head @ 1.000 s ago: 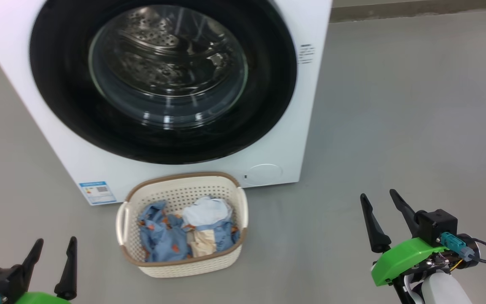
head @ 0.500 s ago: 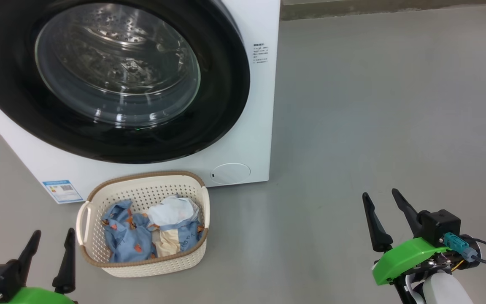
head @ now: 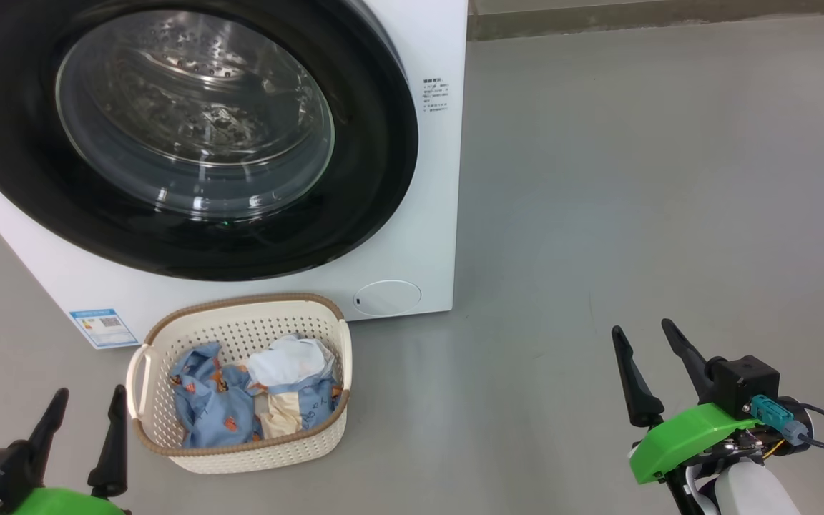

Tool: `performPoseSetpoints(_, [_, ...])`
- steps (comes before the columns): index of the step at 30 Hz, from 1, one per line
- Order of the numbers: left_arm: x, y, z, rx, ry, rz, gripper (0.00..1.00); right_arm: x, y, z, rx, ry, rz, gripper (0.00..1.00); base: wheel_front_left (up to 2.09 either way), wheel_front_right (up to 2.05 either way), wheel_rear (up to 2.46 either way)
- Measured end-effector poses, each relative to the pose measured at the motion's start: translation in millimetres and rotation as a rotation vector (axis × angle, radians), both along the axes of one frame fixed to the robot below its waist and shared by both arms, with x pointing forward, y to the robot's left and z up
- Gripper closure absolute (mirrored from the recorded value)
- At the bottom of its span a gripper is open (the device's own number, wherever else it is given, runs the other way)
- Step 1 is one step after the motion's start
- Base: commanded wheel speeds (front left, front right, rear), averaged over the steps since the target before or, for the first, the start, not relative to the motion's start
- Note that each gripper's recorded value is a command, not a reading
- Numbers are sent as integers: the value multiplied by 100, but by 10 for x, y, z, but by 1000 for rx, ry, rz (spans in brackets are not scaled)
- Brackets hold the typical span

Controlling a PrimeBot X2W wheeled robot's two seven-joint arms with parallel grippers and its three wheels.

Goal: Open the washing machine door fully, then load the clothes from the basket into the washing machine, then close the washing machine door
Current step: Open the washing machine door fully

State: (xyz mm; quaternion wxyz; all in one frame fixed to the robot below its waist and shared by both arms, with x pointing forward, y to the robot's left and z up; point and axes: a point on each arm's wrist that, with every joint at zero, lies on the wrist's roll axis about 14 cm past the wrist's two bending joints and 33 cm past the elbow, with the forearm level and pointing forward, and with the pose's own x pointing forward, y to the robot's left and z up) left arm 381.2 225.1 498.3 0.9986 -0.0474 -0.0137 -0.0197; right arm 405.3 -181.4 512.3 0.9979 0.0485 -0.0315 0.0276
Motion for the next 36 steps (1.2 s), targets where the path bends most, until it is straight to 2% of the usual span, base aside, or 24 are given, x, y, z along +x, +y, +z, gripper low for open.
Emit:
performPoseSetpoints(25, [-118, -44, 0, -23, -8, 9, 0, 60, 93, 49, 11, -14, 23, 0, 0, 0, 0])
performPoseSetpoints(36, [-254, 17, -95, -25, 18, 30, 0, 346, 128, 422, 92, -109, 23, 0, 0, 0, 0])
